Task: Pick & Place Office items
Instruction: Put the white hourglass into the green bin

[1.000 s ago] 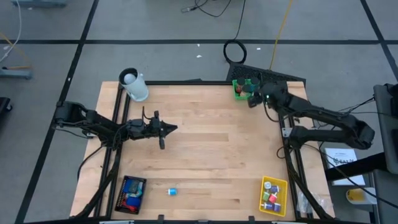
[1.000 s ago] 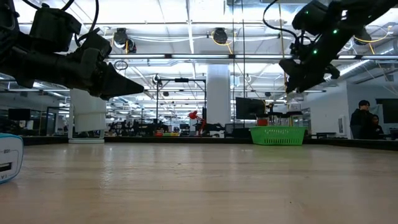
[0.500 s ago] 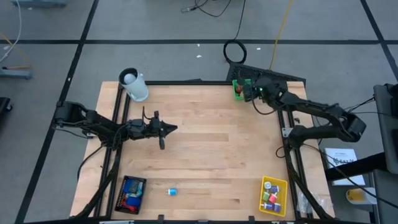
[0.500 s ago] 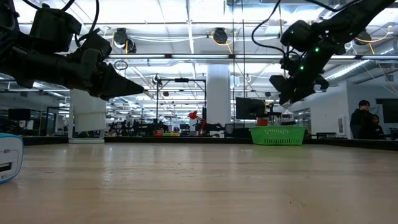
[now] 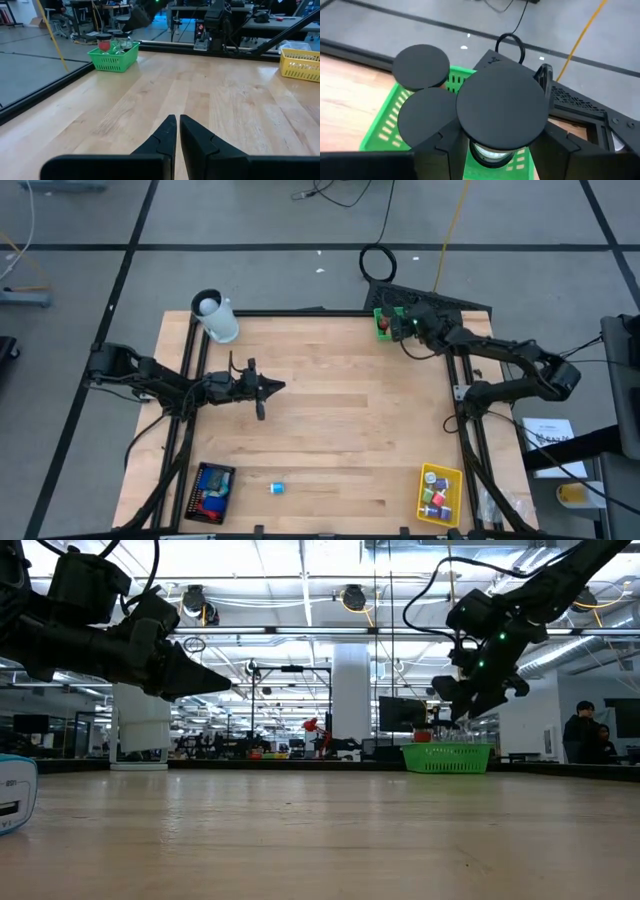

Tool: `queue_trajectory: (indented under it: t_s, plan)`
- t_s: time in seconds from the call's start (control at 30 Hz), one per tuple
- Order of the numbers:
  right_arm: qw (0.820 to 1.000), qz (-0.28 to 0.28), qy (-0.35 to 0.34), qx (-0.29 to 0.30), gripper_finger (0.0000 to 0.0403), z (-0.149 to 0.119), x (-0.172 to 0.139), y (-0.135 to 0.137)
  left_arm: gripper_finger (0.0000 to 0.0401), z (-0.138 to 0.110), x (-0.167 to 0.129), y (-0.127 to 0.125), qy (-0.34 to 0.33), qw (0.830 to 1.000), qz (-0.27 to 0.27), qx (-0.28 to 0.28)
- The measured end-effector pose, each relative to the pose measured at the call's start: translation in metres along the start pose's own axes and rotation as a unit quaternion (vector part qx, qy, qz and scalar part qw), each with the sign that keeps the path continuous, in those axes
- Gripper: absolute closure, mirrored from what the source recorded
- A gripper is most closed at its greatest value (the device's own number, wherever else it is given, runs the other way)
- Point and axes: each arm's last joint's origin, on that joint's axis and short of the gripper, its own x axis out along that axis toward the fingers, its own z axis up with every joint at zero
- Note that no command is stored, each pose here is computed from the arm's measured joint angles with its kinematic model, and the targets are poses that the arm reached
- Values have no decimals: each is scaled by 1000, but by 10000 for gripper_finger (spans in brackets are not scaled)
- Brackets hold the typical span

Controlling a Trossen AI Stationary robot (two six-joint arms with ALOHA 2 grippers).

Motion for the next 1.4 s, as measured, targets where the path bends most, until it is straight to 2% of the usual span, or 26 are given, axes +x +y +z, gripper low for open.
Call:
queue_trajectory:
  t_s: [0.37, 0.83, 1.07, 1.4]
  plan:
    - [1000, 12, -14, 16, 239, -8, 2, -1, 370, 0, 0, 0, 0, 1000, 0, 0]
    - [998, 23, -42, 34, 239, 0, -19, -10, 370, 0, 0, 0, 0, 1000, 0, 0]
    - [996, 31, -69, 54, 239, -26, -9, -15, 370, 0, 0, 0, 0, 1000, 0, 0]
    - [995, 30, -61, 70, 239, -35, -4, -22, 370, 0, 0, 0, 0, 1000, 0, 0]
